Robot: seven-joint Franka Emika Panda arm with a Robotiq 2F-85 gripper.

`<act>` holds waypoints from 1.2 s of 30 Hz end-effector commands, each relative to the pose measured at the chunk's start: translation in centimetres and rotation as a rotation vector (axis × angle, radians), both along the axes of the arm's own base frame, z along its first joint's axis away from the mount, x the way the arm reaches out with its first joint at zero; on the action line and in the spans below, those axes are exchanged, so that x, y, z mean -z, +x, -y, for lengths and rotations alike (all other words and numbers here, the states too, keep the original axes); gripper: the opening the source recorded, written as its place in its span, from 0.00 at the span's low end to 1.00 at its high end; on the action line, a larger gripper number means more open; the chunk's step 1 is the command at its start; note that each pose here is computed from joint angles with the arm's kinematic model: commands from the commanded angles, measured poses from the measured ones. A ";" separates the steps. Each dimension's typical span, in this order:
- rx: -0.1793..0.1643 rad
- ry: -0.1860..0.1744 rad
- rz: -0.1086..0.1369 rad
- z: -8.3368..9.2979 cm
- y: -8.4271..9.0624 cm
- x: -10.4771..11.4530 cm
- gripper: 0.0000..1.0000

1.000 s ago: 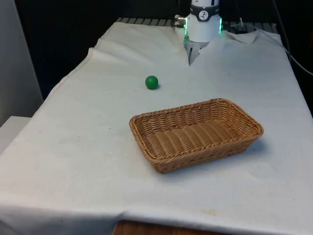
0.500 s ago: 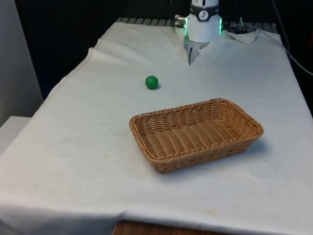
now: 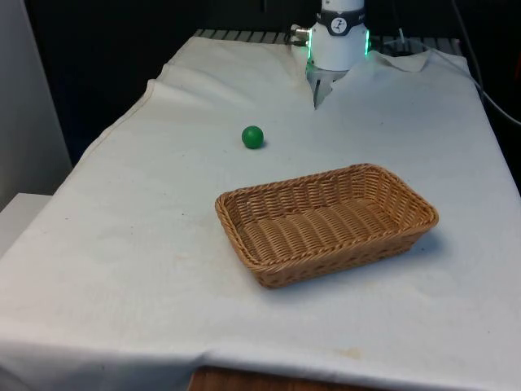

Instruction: Pick up the ball and place it into the basket.

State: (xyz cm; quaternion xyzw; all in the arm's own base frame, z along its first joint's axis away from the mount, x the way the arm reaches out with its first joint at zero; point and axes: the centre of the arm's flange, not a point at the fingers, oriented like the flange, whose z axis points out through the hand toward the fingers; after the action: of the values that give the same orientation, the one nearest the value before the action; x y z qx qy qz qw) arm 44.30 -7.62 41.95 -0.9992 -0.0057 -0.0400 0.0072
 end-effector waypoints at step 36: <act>0.005 0.022 0.035 4.4 -2.1 5.4 1.00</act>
State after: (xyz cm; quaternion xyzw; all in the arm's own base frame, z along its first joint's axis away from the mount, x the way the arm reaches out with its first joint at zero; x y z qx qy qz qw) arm 42.25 -11.97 36.67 -0.9984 -0.0027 -0.0541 0.0186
